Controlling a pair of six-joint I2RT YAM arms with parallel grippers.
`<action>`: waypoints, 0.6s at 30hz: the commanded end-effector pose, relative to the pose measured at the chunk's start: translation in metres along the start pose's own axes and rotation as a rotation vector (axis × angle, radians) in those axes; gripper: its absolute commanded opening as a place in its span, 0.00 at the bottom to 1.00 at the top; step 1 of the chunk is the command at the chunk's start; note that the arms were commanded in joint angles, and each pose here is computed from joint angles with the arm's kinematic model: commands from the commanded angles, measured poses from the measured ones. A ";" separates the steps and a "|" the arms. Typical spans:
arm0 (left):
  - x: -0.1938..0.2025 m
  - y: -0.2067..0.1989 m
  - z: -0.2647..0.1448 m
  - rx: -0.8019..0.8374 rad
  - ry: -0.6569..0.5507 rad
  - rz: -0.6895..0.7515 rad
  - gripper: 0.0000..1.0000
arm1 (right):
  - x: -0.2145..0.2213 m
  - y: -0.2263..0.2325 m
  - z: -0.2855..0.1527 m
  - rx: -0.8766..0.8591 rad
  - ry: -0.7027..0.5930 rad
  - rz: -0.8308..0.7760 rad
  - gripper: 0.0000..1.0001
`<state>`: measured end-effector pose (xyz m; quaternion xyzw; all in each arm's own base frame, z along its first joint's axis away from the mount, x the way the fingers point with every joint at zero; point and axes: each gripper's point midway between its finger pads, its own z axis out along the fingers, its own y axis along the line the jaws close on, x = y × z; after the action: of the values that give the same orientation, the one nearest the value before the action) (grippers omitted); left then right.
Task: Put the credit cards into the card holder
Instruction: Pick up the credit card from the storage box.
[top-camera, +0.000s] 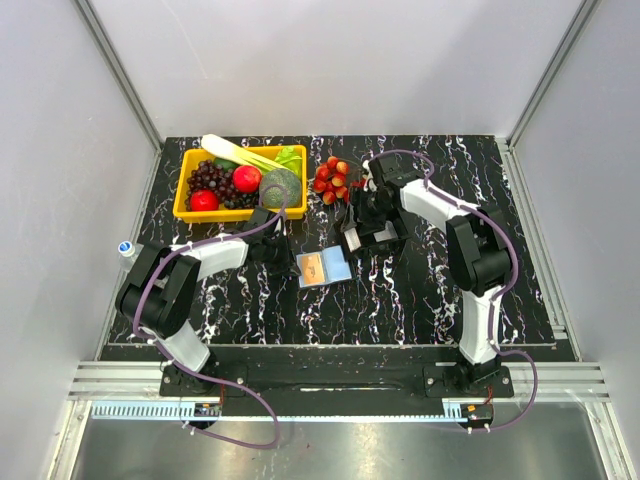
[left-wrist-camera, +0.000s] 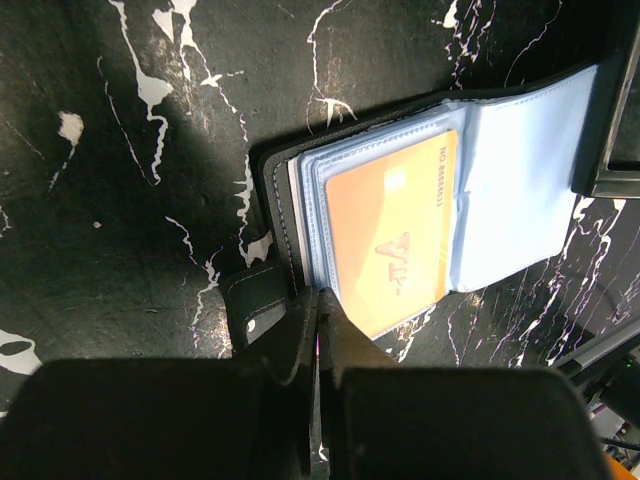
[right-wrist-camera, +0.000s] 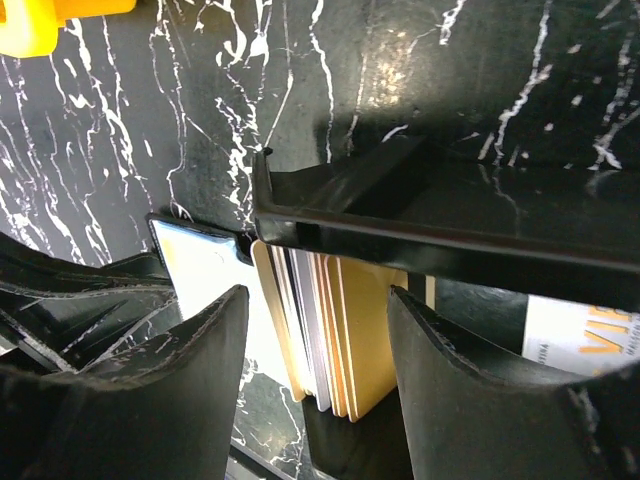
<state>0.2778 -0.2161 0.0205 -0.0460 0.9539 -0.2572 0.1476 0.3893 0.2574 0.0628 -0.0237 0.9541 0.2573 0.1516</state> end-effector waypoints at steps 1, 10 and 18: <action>-0.006 -0.010 0.003 0.040 -0.003 0.025 0.00 | -0.003 0.023 0.001 -0.115 0.008 -0.002 0.62; -0.009 -0.011 0.002 0.043 -0.008 0.024 0.00 | -0.012 0.037 -0.016 -0.154 -0.030 -0.022 0.57; -0.008 -0.013 0.002 0.047 -0.005 0.025 0.00 | -0.011 0.043 -0.020 -0.177 -0.026 -0.023 0.53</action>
<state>0.2776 -0.2163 0.0206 -0.0442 0.9538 -0.2580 0.1474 0.3877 0.2665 0.0642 -0.0269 0.9470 0.2872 0.1418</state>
